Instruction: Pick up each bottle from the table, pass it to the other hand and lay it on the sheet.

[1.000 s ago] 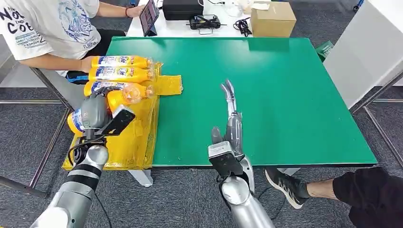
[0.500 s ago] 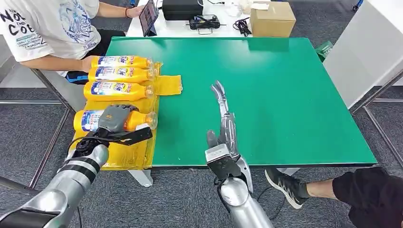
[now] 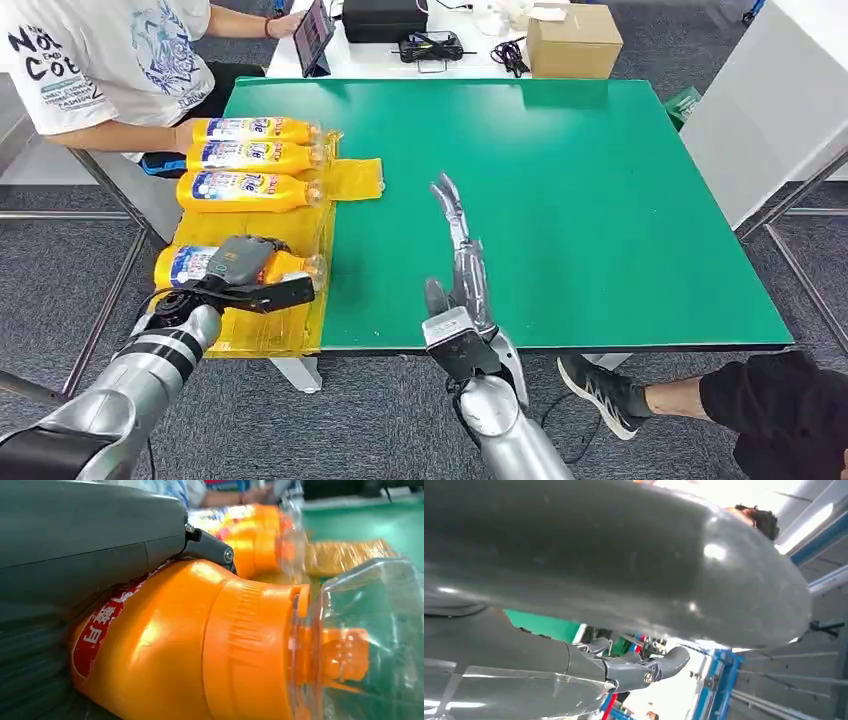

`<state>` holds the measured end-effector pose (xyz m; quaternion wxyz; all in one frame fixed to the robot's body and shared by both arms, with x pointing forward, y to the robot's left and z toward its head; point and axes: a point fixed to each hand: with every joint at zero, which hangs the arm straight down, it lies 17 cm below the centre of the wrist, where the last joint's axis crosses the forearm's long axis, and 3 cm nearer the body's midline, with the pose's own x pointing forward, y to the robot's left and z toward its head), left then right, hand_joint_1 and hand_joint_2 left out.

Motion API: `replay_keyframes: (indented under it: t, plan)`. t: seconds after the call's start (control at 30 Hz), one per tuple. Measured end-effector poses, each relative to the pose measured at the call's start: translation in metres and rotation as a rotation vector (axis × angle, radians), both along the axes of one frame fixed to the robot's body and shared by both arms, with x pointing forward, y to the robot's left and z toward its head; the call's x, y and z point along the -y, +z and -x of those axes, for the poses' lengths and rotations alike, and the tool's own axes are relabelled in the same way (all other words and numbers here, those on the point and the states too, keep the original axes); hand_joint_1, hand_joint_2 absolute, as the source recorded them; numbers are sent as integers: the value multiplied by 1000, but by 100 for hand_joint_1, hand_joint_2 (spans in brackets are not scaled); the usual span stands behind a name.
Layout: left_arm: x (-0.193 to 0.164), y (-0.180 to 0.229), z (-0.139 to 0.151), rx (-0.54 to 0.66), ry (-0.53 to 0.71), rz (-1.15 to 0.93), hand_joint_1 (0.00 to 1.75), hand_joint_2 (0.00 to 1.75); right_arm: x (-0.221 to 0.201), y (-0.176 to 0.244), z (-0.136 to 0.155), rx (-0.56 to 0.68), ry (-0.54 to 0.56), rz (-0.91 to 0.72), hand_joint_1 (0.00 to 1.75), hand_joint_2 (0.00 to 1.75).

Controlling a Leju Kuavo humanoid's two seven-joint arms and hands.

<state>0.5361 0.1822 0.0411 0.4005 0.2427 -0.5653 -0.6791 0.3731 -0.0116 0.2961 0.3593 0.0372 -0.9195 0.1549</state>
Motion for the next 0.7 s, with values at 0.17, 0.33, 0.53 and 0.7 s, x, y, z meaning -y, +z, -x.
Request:
replay_keyframes:
  t: [0.17,0.33,0.53,0.7]
  plan:
    - [-5,-18,12,-105,-34,-20,175,175,-8,-4,-1,-13,30,10,0,0]
    - [-13,-28,19,-200,-42,-35,175,175,-19,-9,-1,-20,65,31,0,0]
    - [-21,-40,27,-269,-49,-66,70,175,-32,-19,1,-39,105,59,0,0]
    - [-23,-48,39,-365,-53,-22,0,0,-39,-25,1,-49,126,79,0,0]
